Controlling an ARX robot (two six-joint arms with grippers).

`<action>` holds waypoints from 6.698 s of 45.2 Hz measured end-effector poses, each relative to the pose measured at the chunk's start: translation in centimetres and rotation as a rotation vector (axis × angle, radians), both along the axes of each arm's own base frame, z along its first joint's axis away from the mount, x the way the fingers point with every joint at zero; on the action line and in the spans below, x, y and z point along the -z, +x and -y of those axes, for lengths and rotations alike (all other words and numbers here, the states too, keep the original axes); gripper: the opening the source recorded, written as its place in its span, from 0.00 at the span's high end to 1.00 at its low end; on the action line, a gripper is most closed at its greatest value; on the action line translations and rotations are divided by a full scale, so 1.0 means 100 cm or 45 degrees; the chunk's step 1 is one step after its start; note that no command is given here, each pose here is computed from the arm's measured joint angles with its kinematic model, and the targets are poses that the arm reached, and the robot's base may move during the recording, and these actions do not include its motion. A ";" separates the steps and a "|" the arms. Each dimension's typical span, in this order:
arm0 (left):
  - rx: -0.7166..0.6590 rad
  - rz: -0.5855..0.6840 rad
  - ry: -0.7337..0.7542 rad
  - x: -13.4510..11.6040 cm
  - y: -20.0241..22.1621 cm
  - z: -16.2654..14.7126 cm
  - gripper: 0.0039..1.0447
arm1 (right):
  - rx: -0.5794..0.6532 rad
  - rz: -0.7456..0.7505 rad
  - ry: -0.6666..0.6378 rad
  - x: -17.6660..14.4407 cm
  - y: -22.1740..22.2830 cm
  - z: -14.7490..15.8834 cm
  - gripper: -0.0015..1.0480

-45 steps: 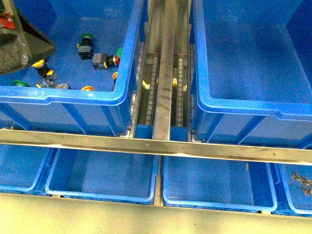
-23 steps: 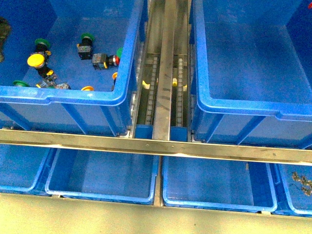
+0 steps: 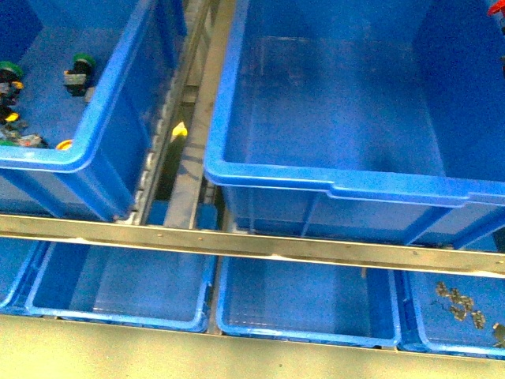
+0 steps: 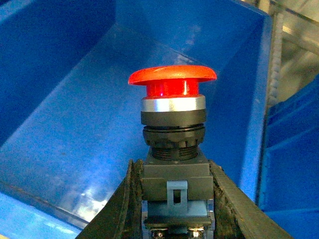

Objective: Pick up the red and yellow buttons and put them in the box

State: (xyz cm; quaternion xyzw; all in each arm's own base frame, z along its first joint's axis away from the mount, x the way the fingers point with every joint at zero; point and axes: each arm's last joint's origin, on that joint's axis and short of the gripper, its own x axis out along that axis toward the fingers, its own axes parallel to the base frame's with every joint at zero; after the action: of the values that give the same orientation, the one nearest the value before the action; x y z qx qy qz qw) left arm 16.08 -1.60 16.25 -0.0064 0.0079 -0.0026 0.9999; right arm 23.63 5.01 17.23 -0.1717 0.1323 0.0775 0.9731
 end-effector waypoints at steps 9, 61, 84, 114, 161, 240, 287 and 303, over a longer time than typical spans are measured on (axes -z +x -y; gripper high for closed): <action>0.010 0.009 0.002 -0.001 -0.011 -0.006 0.98 | 0.004 0.003 0.002 -0.001 -0.001 0.000 0.75; -0.002 0.048 0.003 -0.011 -0.049 -0.016 0.98 | 0.032 0.027 0.055 0.000 -0.017 0.003 0.75; -0.004 0.022 0.004 -0.006 -0.063 -0.016 0.98 | 0.025 0.005 0.046 0.004 -0.021 0.001 0.75; -0.004 0.026 0.003 -0.007 -0.063 -0.016 0.27 | -0.017 -0.059 0.035 0.019 0.015 0.000 0.75; -0.004 0.026 0.006 -0.007 -0.063 -0.016 0.07 | 0.200 -0.422 -0.102 0.113 0.232 -0.004 0.75; -0.004 0.026 0.006 -0.007 -0.063 -0.016 0.07 | 0.201 0.319 0.446 0.010 -0.086 0.050 0.96; -0.004 0.026 0.006 -0.007 -0.063 -0.016 0.07 | 0.194 0.368 0.450 -0.001 -0.127 0.050 0.96; -0.004 0.026 0.006 -0.007 -0.063 -0.016 0.07 | 0.195 0.360 0.448 0.002 -0.139 0.050 0.96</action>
State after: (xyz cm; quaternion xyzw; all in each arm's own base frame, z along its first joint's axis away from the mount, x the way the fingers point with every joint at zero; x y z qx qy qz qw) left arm 9.74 -0.02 16.91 -0.0039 -0.0024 -0.0010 1.0000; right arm 9.68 0.01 17.05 0.0018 -0.0083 0.0006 1.0000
